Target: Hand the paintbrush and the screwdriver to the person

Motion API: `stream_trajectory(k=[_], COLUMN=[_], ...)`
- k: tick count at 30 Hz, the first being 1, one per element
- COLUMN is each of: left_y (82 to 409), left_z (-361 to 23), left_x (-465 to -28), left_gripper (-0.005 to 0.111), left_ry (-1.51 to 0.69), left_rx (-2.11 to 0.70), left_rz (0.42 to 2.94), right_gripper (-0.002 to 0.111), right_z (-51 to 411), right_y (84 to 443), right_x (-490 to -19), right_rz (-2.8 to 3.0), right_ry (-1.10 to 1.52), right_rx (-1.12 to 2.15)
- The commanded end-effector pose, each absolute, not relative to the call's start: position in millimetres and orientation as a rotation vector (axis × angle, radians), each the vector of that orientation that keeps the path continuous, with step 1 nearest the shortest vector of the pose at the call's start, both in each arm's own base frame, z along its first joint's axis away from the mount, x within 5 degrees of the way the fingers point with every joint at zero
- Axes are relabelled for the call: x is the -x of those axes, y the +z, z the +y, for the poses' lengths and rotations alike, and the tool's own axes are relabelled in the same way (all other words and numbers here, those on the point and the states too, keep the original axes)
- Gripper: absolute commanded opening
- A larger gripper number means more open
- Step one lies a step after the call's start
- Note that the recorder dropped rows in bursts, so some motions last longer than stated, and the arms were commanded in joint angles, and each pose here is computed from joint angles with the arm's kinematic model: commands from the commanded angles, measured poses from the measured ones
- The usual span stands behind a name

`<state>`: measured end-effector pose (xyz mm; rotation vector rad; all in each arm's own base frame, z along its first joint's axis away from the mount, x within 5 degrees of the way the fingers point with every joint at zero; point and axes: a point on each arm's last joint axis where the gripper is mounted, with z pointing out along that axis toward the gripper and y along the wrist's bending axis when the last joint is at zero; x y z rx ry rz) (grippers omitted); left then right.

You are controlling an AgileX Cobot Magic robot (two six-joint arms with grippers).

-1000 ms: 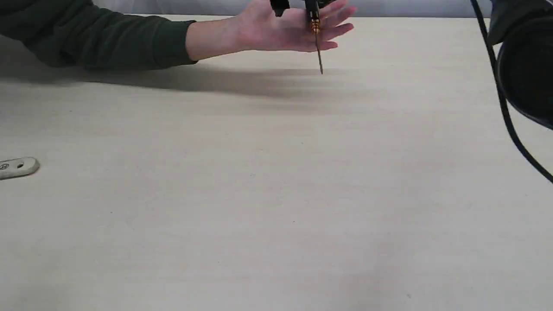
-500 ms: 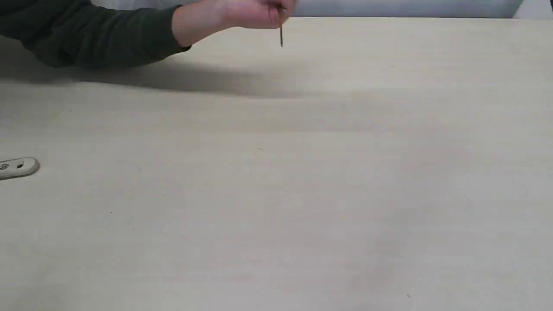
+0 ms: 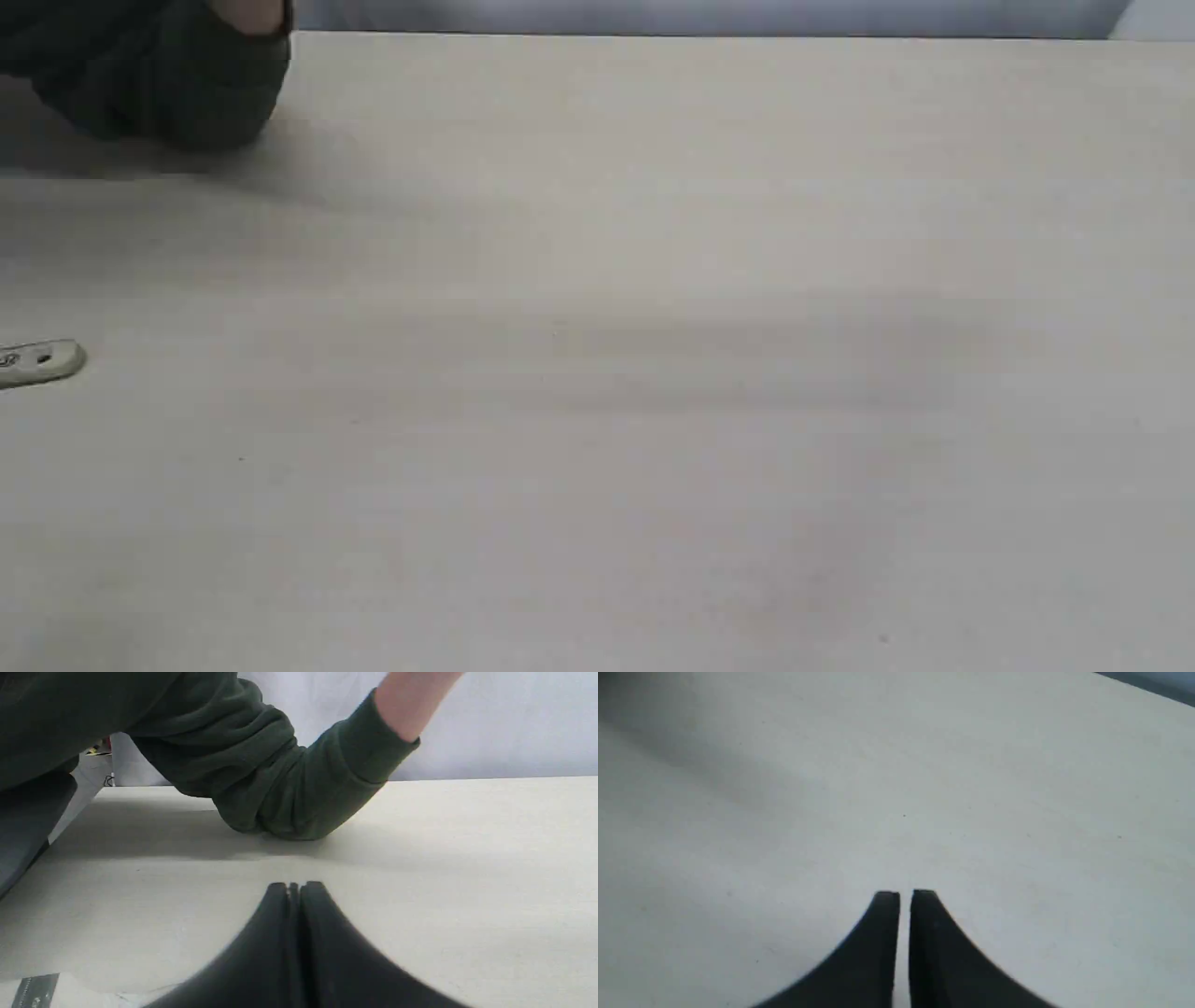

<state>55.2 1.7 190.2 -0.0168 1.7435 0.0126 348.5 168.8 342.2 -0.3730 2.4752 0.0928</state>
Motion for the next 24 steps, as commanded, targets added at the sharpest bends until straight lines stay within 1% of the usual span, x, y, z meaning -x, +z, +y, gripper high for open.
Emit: stream_trajectory(k=[1, 5, 9, 14, 24], left_y=[190.5, 190.5, 190.6, 190.6, 190.6], left_z=[1.2, 1.2, 1.3, 1.3, 1.3], left_x=[-55.3, -55.3, -55.3, -55.3, -55.3], left_gripper=[0.000, 0.000, 0.000, 0.000, 0.000], left_ry=[0.003, 0.003, 0.006, 0.006, 0.006], left_rx=[0.017, 0.017, 0.014, 0.014, 0.014], left_rz=[1.734, 1.734, 1.732, 1.732, 1.732], right_gripper=[0.005, 0.005, 0.005, 0.005, 0.005], right_z=[152.3, 133.8, 115.1, 92.7, 63.9], right_y=[350.4, 357.6, 350.8, 331.0, 288.8], right_x=[-317.9, -279.6, -240.5, -195.0, -129.5], right_rz=[2.403, 2.308, 2.235, 2.181, 1.955], right_ry=[0.120, 0.183, 0.226, 0.252, 0.381], right_rx=[0.365, 0.328, 0.323, 0.327, 0.299])
